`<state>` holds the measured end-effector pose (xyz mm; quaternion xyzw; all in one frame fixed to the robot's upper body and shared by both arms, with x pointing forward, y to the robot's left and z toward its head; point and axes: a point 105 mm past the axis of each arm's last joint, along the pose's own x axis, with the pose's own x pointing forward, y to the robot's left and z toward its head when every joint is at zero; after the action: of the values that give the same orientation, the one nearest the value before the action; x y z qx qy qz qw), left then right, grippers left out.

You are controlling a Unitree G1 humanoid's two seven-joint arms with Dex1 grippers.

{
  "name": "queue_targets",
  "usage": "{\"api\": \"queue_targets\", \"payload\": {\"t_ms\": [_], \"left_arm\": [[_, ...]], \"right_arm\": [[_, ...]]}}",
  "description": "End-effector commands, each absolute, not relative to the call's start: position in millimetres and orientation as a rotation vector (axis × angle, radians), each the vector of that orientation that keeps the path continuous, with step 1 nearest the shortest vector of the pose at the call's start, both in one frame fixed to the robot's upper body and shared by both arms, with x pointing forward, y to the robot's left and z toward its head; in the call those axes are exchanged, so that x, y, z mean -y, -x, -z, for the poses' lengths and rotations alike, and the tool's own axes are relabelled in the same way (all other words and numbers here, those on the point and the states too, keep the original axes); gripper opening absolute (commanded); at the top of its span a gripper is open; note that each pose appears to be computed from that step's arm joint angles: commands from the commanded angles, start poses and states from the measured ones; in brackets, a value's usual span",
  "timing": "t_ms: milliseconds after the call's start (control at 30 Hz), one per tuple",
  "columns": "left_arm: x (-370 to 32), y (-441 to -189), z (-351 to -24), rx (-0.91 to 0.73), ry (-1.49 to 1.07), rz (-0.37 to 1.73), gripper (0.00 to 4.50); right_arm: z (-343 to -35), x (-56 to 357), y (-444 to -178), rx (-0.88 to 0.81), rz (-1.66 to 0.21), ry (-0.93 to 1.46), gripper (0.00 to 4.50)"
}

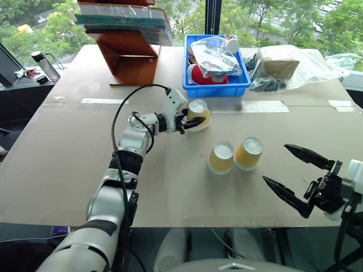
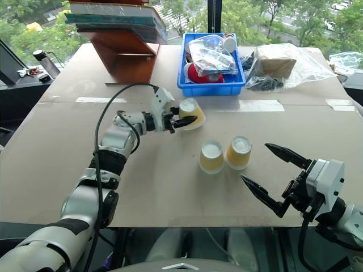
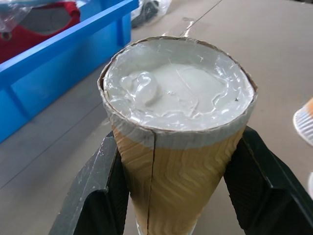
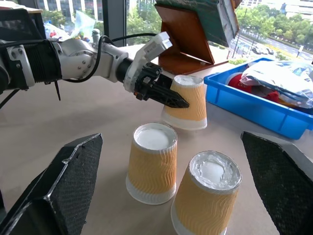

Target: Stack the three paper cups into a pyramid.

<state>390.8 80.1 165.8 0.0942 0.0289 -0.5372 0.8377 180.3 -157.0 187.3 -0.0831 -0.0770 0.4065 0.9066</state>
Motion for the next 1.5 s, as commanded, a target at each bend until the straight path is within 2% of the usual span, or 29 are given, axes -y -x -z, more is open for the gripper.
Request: {"api": "queue_targets", "payload": {"t_ms": [33,300,567,933,1200,1500], "left_arm": [[-54.5,-373.9,-209.2,0.034,-0.182,1.300,2.51],[-20.6,-342.3,-241.1,-0.015,-0.146,1.551,2.51],[-0.9,-318.0,-235.8,-0.106,-0.245,1.612,2.51],[8.2,-309.4,-211.8,-0.199,-0.311,1.568,2.51],[10.6,-308.5,-207.5,-0.219,-0.322,1.541,2.51],[10.7,-307.1,-210.7,-0.223,-0.318,1.538,2.51]], "right_arm": [[-194.4,155.8,-176.5,0.204,-0.835,0.196,4.50],[-187.8,160.8,-170.6,0.191,-0.793,0.201,4.50],[-183.8,160.8,-162.6,0.187,-0.761,0.200,4.50],[-191.0,151.7,-169.1,0.199,-0.771,0.209,4.50],[-197.7,148.7,-173.2,0.194,-0.771,0.216,4.50],[-188.2,195.5,-166.5,0.066,-0.735,0.298,4.50]]}}
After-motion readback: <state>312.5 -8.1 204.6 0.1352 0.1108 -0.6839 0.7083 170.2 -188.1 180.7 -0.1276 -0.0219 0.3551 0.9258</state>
